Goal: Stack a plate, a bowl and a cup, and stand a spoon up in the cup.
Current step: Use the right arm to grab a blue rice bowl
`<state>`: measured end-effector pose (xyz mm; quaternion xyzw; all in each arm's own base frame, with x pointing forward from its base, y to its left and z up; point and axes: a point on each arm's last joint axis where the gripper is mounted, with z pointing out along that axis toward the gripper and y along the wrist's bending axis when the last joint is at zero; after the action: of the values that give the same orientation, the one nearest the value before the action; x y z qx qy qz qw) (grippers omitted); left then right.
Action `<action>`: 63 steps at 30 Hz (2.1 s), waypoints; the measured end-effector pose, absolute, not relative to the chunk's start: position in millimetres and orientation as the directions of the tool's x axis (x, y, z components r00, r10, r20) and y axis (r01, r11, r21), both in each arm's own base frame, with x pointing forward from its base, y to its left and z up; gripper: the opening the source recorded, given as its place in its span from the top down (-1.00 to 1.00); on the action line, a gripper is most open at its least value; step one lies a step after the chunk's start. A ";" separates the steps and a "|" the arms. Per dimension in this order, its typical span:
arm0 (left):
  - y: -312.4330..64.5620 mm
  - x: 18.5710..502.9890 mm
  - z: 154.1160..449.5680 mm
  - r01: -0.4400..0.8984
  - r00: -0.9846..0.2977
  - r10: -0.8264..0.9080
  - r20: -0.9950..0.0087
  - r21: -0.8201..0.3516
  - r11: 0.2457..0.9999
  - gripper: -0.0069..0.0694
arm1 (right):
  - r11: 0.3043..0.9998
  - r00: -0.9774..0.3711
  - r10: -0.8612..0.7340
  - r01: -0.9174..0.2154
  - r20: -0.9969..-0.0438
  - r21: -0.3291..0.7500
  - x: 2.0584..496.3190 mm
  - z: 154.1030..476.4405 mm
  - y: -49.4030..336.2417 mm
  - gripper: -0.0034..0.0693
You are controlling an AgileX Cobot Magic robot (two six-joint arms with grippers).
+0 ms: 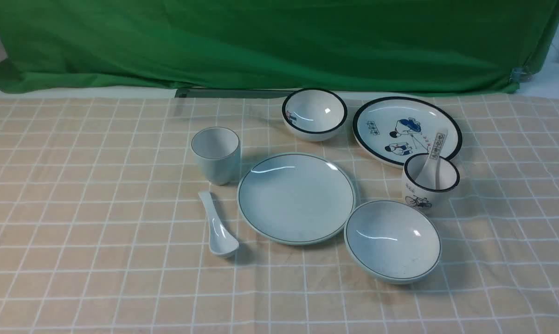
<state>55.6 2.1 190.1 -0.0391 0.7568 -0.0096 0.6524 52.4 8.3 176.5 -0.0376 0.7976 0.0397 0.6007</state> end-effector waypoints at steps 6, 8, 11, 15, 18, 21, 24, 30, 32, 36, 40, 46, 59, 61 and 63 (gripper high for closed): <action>2.1 55.6 190.1 -0.047 -0.146 -0.072 -0.987 -0.066 0.997 0.79 | 0.994 -0.276 -0.012 -0.108 -0.961 0.018 52.4 176.5 8.3 0.25; 2.1 55.6 190.1 -0.047 -0.146 -0.071 -0.987 -0.065 0.997 0.79 | 0.994 -0.276 -0.012 -0.108 -0.961 0.018 52.4 176.5 8.3 0.25; 2.1 55.6 190.1 -0.047 -0.146 -0.071 -0.987 -0.065 0.997 0.79 | 0.994 -0.276 -0.012 -0.108 -0.961 0.018 52.4 176.5 8.3 0.25; 2.1 55.6 190.1 -0.047 -0.146 -0.071 -0.987 -0.065 0.997 0.79 | 0.994 -0.276 -0.012 -0.108 -0.961 0.018 52.4 176.5 8.3 0.25; 2.1 55.6 190.1 -0.047 -0.146 -0.071 -0.987 -0.065 0.997 0.79 | 0.994 -0.276 -0.012 -0.108 -0.961 0.018 52.4 176.5 8.3 0.25; 0.4 56.3 195.1 -0.039 -0.088 -0.222 -0.971 -0.220 0.975 0.79 | 0.994 -0.276 -0.012 -0.108 -0.961 0.018 52.4 176.5 8.3 0.25; -0.4 56.7 201.9 -0.017 -0.012 -0.449 -0.894 -0.448 0.894 0.79 | 0.994 -0.276 -0.012 -0.108 -0.961 0.018 52.4 176.5 8.3 0.25; 6.8 55.0 219.3 0.069 0.181 -0.735 -0.654 -0.737 0.673 0.79 | 0.994 -0.276 -0.012 -0.108 -0.961 0.018 52.4 176.5 8.3 0.25; 8.1 54.4 221.6 0.078 0.209 -0.731 -0.649 -0.734 0.674 0.79 | 0.994 -0.276 -0.012 -0.108 -0.961 0.018 52.4 176.5 8.3 0.25; -1.2 51.6 249.6 0.106 0.101 -0.667 -0.738 -0.658 0.745 0.78 | 0.994 -0.276 -0.012 -0.108 -0.961 0.018 52.4 176.5 8.3 0.25; -14.0 60.8 283.8 0.116 -0.155 -0.451 -0.879 -0.469 0.875 0.78 | 0.994 -0.276 -0.012 -0.108 -0.961 0.018 52.4 176.5 8.3 0.25; -41.1 110.9 311.5 0.332 -0.554 0.052 -0.831 -0.163 0.929 0.77 | 0.994 -0.276 -0.012 -0.108 -0.961 0.018 52.4 176.5 8.3 0.25; -98.0 145.9 329.0 0.635 -0.511 0.320 -0.798 -0.099 0.766 0.76 | 0.894 -0.147 0.432 -0.055 -0.890 0.444 55.3 191.7 8.9 0.25; -98.5 147.0 331.1 0.635 -0.493 0.312 -0.812 -0.091 0.768 0.76 | 0.809 -0.083 0.580 -0.052 -0.810 0.585 56.0 198.2 6.8 0.25; -98.4 147.0 331.0 0.635 -0.492 0.313 -0.812 -0.089 0.768 0.76 | 0.795 -0.069 0.601 -0.055 -0.796 0.605 56.1 199.5 6.3 0.26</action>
<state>147.0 -98.4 331.0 0.2813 0.8421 -0.1925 0.4179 56.1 6.3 199.5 0.1988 0.6866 0.2513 0.6526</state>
